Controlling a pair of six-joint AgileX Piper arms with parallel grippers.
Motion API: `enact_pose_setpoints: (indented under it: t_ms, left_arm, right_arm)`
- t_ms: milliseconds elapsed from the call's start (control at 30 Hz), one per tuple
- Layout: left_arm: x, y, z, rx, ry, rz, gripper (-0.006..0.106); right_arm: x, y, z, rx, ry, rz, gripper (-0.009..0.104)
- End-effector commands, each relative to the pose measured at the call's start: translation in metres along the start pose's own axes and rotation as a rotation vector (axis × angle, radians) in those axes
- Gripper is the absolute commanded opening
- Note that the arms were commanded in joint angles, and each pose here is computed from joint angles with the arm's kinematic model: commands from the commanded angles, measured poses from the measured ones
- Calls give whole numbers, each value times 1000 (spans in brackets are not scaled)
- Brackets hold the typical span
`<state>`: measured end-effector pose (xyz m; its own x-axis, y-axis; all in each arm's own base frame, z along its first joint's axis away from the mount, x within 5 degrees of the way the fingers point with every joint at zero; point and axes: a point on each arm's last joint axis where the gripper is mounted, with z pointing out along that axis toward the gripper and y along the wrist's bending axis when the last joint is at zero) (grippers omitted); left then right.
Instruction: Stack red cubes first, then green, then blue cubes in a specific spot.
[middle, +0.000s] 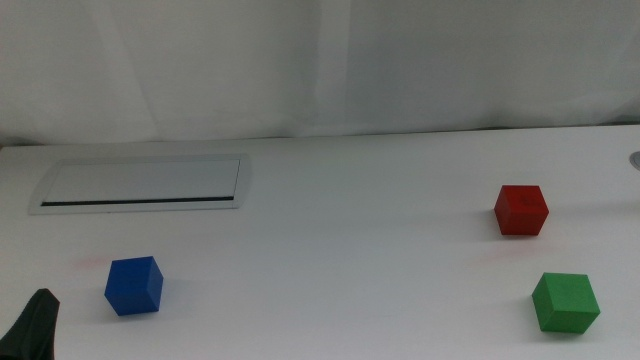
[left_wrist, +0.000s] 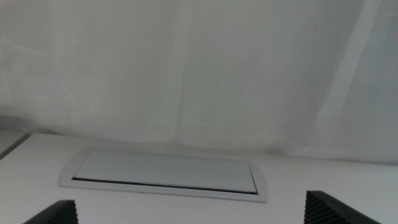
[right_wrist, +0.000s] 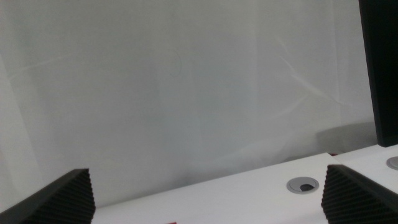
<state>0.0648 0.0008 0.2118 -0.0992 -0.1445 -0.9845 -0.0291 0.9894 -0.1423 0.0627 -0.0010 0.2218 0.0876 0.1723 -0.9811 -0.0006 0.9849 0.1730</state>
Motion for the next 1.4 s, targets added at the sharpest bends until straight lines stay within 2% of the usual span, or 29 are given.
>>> enact_pose_setpoints:
  t_ms: [0,200,267,600,833,1067,1200,1367]
  left_arm:
    - [0,0,0,2,-14,-23,91]
    - [0,0,0,1,-14,-14,90]
    - [0,0,0,1,-14,-14,90]
    - [0,0,0,1,-14,-12,90]
    - [0,0,0,1,-14,-12,90]
    - [0,0,0,1,-14,-12,90]
    - [0,0,0,1,-14,-12,90]
    - [0,0,0,1,-14,-12,90]
  right_arm:
    - [0,0,0,-4,-18,8,103]
    - [-12,2,-1,-8,-30,46,102]
    - [-31,6,-3,-10,0,42,101]
    - [-106,22,8,-10,294,-151,99]
    - [-138,35,48,-68,468,-166,99]
    - [-136,48,103,-112,664,-171,99]
    - [-122,54,137,-109,807,-187,99]
    - [-107,60,175,-97,906,-156,99]
